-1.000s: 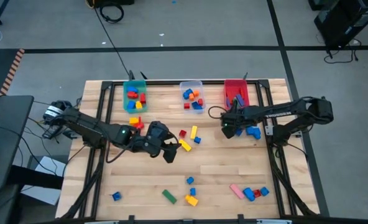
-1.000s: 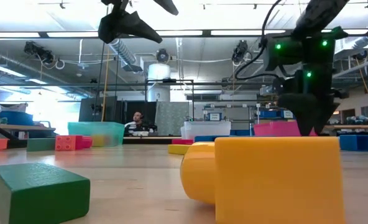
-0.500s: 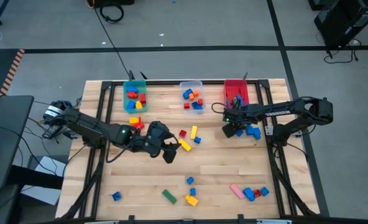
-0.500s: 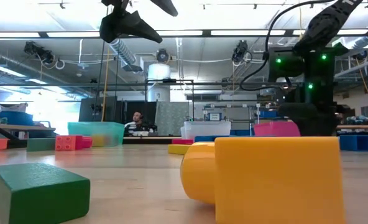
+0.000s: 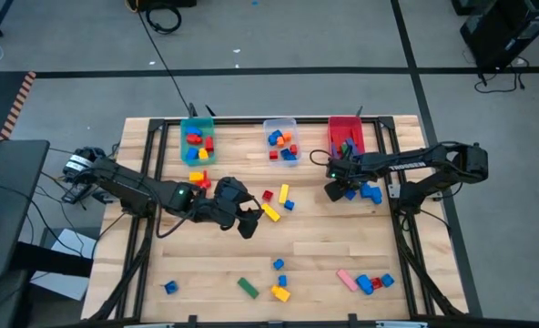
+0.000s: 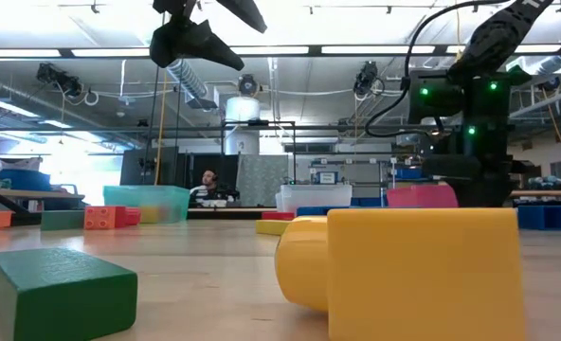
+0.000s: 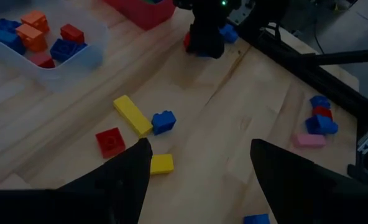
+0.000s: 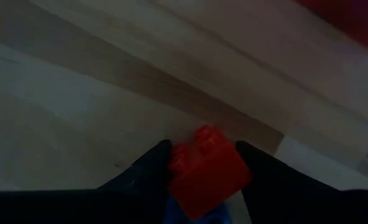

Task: Sort blocks by size
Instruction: Put the red 4 stud game piece into the transparent bin

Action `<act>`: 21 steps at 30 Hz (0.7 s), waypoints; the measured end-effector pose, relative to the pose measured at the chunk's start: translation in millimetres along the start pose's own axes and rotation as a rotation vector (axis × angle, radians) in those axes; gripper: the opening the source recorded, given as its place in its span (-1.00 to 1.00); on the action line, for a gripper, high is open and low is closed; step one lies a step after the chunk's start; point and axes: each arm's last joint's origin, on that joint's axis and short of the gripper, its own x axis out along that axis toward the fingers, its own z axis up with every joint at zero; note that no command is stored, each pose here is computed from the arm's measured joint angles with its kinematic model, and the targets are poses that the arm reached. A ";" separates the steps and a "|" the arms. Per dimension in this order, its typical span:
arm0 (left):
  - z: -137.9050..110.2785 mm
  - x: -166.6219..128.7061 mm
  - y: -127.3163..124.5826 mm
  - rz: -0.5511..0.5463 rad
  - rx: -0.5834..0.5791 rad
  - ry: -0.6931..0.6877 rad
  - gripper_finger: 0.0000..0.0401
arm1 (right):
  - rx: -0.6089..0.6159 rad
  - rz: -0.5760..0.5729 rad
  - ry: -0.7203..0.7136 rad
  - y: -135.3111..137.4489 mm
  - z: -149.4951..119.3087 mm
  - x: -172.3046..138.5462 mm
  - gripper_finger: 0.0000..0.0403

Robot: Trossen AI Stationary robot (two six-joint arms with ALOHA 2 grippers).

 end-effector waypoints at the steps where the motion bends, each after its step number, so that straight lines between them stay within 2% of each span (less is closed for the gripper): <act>1: 0.0 0.0 0.0 0.000 0.000 0.000 0.41 | -0.003 0.002 0.000 0.6 -0.5 -0.1 -0.16; 6: 0.1 0.0 -0.1 -0.001 -0.001 0.000 0.41 | -0.034 0.024 0.034 10.0 -0.5 -9.9 -0.10; 10: 0.0 0.0 0.0 0.000 0.050 0.000 0.41 | -0.065 0.081 -0.017 27.6 6.9 -28.8 -0.11; 17: -1.2 0.0 -0.4 -0.030 0.212 0.034 0.41 | -0.076 0.237 -0.183 64.4 29.3 -84.3 -0.12; 21: -1.8 -0.6 -0.9 -0.055 0.247 0.053 0.41 | -0.088 0.309 -0.319 80.5 44.9 -123.5 -0.12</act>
